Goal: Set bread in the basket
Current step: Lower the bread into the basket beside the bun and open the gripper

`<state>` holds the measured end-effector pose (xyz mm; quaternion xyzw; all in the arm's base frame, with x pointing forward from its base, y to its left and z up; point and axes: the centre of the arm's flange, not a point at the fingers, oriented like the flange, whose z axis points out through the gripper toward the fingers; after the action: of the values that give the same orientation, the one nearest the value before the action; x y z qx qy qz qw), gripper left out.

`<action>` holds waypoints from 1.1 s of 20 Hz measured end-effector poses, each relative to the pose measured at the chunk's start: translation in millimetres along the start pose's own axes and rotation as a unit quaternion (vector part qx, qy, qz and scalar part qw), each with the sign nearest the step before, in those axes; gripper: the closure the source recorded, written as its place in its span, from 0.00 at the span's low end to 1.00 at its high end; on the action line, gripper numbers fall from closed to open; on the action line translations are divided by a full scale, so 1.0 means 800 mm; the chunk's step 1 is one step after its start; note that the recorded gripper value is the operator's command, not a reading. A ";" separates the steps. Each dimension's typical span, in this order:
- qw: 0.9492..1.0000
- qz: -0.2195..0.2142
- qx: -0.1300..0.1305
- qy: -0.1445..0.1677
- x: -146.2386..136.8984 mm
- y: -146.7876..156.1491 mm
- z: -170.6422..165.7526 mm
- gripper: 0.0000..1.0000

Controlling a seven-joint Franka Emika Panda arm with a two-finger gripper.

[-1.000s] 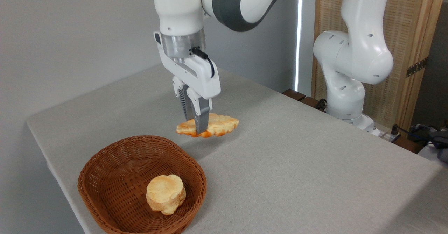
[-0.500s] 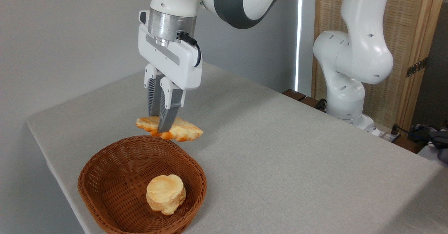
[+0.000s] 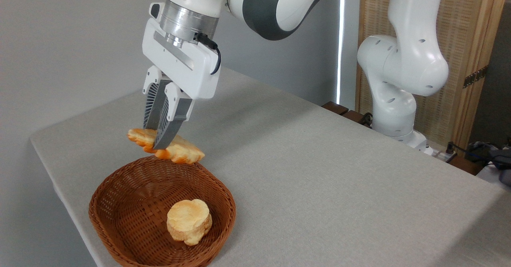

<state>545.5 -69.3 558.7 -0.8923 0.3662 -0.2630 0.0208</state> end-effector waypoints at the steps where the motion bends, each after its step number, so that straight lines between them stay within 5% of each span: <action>1: 1.000 0.000 0.005 0.005 0.001 -0.002 0.002 0.00; 13: 1.000 -0.010 0.015 0.013 0.003 -0.006 0.018 0.00; 22: 0.997 -0.081 0.005 -0.003 -0.007 -0.011 0.015 0.00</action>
<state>553.7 -60.7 548.1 -0.9196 0.2918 -0.2630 0.0046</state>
